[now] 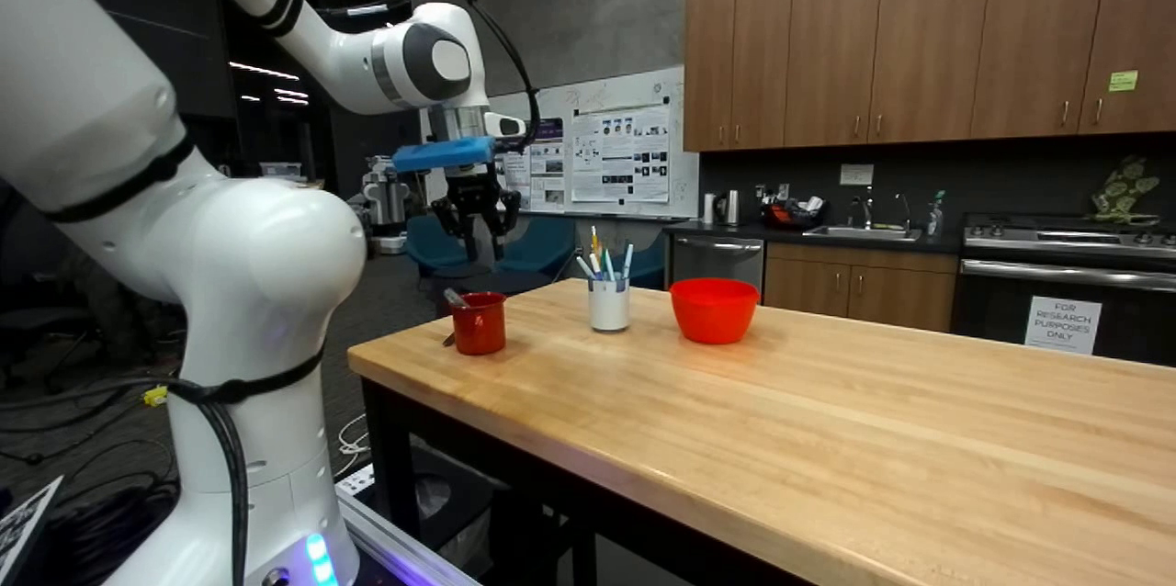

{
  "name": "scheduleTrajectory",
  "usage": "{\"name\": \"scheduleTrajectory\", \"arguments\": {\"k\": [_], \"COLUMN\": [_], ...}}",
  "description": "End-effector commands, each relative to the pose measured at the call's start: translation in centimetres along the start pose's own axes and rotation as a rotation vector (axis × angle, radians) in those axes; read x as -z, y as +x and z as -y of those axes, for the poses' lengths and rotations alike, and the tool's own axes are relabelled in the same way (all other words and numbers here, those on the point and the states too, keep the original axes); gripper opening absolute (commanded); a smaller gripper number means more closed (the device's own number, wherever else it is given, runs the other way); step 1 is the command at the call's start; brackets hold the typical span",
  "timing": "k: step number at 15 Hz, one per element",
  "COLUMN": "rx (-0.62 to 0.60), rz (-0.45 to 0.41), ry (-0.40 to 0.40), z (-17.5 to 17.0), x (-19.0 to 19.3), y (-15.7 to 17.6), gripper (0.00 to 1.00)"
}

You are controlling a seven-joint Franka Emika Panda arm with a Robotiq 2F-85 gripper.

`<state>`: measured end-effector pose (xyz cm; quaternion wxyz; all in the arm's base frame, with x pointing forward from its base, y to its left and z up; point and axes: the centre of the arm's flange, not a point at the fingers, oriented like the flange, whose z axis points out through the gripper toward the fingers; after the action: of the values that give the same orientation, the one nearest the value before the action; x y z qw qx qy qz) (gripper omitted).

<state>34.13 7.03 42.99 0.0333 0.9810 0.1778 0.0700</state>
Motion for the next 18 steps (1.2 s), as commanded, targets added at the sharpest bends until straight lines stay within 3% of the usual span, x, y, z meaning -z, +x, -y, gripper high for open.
{"name": "scheduleTrajectory", "arguments": {"k": [1, 4, 5, 9, 18], "rx": [0.012, 0.016, 0.016, 0.004, -0.047], "rz": [-0.070, -0.141, -0.158, -0.187, -0.145], "ry": [-0.077, -0.158, -0.177, -0.221, -0.272], "z": [-1.6, -3.1, -3.6, -5.8, -8.5], "x": [0.9, 1.6, 1.7, 0.9, -3.5], "y": [1.8, 3.3, 3.7, 5.4, 8.6], "gripper": [0.78, 0.98, 1.00, 1.00, 1.00]}}
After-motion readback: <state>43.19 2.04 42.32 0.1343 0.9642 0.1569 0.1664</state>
